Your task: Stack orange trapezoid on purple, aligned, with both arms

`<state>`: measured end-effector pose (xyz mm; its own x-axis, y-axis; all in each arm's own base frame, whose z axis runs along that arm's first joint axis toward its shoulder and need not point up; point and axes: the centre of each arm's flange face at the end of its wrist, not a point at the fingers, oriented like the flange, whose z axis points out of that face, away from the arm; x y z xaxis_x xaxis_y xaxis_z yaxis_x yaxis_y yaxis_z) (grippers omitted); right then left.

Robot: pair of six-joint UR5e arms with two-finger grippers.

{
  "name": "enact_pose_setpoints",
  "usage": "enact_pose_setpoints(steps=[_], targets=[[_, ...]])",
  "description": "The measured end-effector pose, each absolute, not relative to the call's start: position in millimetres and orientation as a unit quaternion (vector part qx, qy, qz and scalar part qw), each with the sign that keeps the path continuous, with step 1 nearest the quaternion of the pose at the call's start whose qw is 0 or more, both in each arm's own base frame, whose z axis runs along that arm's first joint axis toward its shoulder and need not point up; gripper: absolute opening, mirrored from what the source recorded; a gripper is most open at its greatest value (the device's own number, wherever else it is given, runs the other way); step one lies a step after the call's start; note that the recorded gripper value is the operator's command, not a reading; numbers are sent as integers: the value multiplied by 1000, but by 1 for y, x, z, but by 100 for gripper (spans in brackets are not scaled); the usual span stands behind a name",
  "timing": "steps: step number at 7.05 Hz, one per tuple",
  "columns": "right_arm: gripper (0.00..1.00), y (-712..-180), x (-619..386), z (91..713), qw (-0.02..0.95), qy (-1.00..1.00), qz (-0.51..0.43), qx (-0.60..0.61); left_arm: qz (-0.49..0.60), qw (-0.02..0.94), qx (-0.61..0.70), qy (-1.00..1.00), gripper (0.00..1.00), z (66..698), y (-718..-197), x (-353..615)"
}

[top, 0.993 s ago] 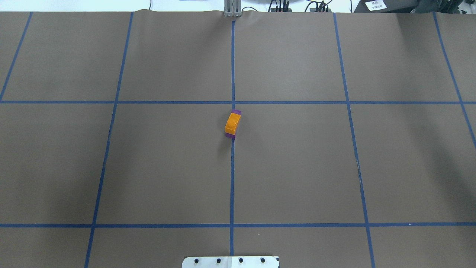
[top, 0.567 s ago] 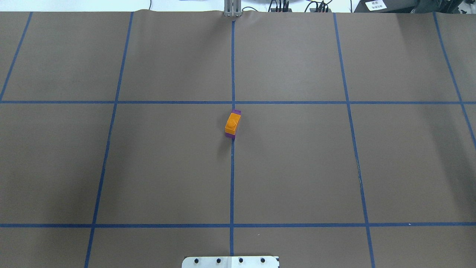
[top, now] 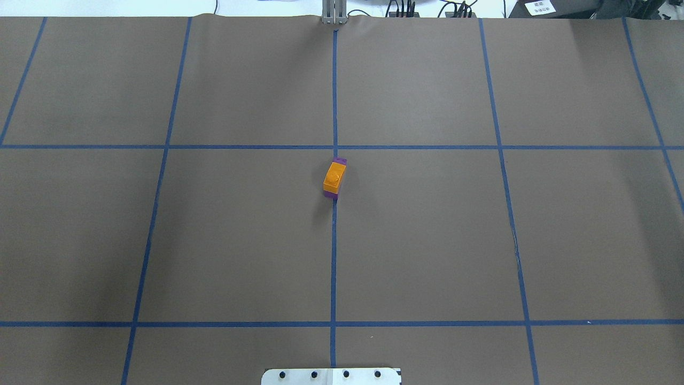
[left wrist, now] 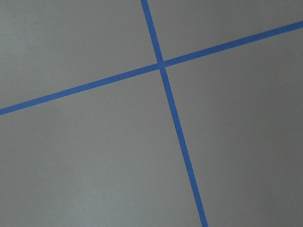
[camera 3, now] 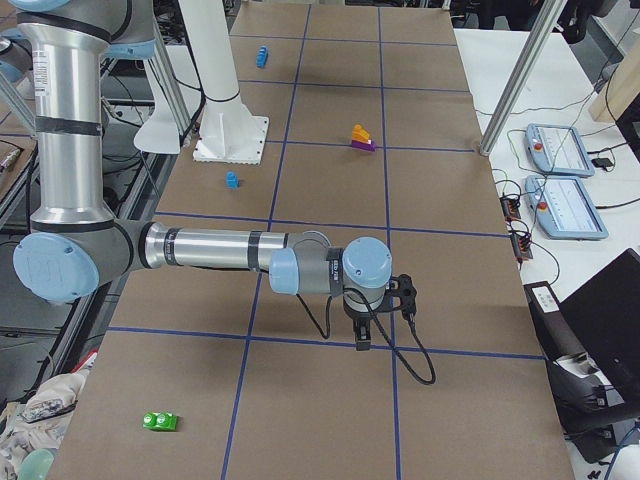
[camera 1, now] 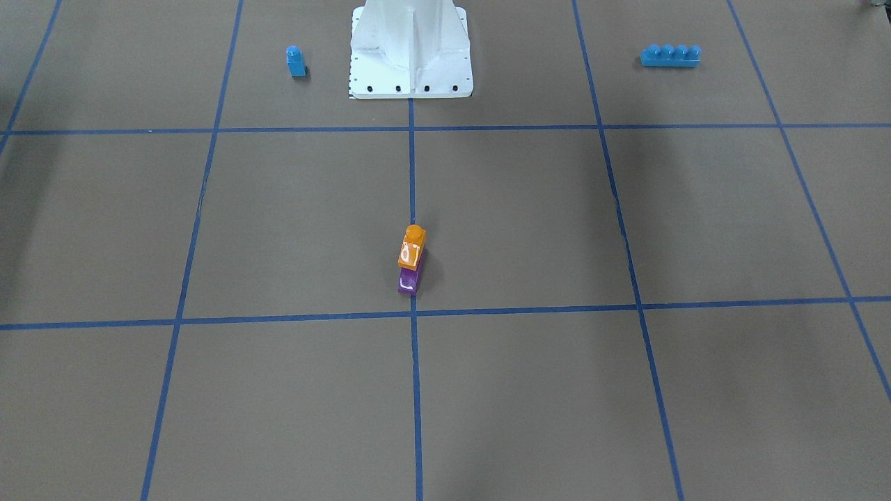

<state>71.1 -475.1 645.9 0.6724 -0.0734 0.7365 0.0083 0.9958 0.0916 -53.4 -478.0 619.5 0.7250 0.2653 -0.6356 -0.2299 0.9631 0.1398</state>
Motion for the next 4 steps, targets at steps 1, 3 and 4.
enact_pose_setpoints(steps=[1,3,4], targets=[[100,-475,71,645,913,-404,-21,40,132,929,25,346,100,620,-478,-53],[100,-476,72,642,913,-405,-20,42,131,929,24,346,100,620,-478,-53],[100,-478,72,639,913,-406,-20,43,131,929,24,346,100,620,-478,-53]])
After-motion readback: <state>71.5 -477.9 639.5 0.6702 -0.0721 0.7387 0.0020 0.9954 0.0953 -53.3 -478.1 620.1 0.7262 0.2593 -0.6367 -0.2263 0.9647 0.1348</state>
